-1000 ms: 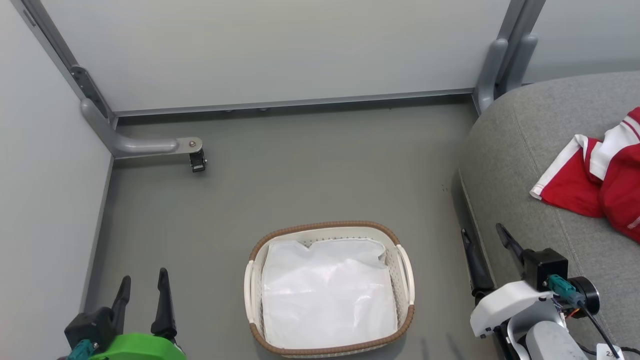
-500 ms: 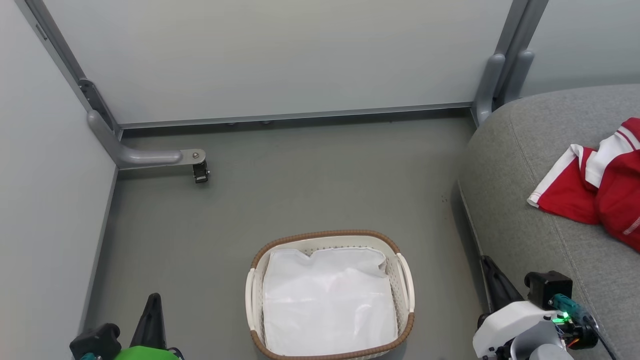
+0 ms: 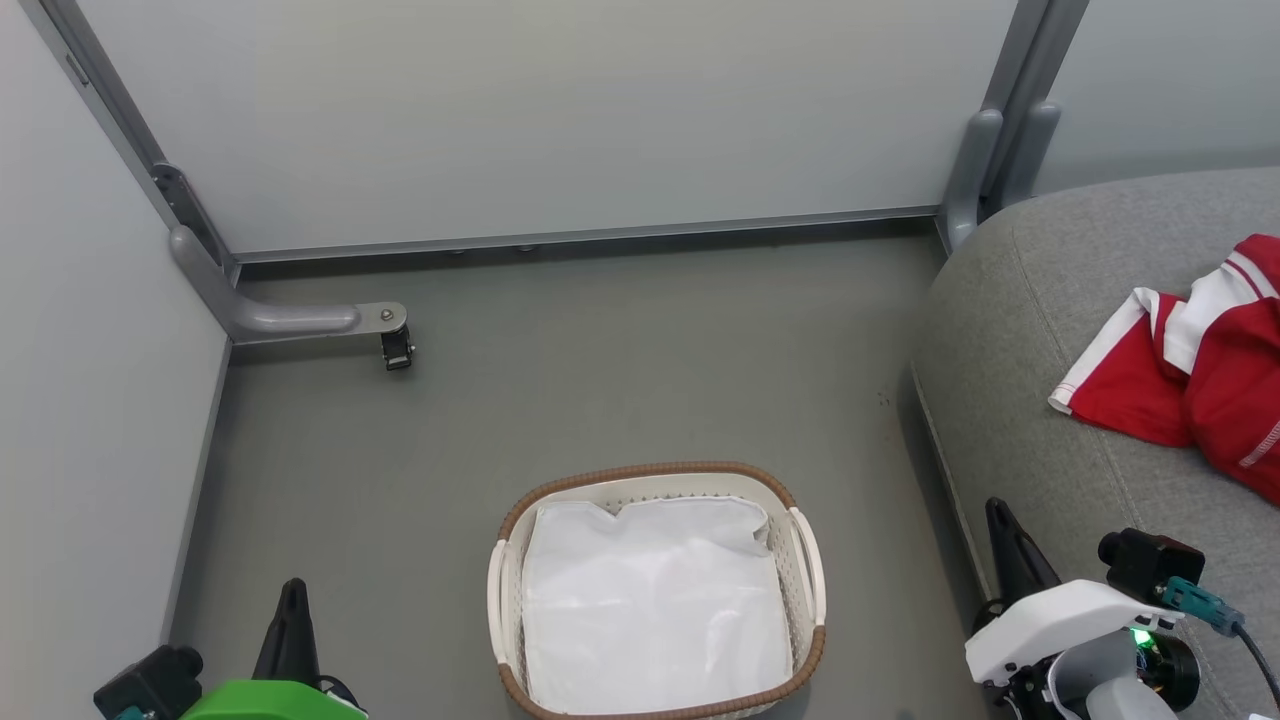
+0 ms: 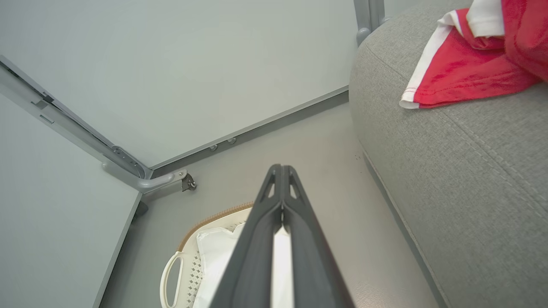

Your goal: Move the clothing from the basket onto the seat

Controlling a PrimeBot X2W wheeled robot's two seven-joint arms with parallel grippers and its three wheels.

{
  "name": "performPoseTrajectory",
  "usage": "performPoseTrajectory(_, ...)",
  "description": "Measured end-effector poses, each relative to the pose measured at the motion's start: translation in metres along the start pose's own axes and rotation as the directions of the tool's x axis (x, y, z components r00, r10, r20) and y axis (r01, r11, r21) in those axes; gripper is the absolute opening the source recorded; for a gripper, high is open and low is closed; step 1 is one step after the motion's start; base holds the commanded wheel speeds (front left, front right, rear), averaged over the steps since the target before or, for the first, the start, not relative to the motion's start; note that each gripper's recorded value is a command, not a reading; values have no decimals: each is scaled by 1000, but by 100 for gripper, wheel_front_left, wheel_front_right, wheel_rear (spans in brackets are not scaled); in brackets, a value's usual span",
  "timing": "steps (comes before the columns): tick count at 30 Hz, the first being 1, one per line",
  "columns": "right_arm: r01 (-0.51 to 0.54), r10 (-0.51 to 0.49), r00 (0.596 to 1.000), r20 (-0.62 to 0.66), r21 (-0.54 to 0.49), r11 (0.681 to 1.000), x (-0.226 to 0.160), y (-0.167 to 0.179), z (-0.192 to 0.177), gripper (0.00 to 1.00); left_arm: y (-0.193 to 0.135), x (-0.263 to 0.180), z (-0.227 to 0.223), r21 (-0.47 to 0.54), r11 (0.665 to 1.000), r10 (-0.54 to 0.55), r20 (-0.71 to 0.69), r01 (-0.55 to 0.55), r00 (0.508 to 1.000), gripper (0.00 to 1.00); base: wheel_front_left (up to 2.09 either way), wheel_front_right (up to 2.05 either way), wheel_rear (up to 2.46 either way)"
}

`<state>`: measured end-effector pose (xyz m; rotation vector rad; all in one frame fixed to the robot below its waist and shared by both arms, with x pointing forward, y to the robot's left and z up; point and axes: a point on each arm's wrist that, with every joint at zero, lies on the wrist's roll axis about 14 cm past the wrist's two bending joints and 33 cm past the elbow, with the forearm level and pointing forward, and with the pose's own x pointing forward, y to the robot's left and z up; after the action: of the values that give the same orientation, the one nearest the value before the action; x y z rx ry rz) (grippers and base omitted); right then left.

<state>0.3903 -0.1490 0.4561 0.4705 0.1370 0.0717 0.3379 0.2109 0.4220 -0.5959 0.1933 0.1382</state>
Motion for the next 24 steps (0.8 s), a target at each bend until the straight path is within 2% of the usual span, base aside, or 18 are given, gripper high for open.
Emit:
performPoseTrajectory(12, 31, -34, 999, 14, 186, 982, 0, -7, 9, 0, -4, 5, 9, -161, 987, 3, 13, -1, 1000, 0, 0, 0, 0)
performPoseTrajectory(24, 41, -54, 998, 27, 362, 931, -1, -12, 18, 0, -12, 12, 19, -319, 948, -11, 29, 20, 1000, 0, 0, 0, 0)
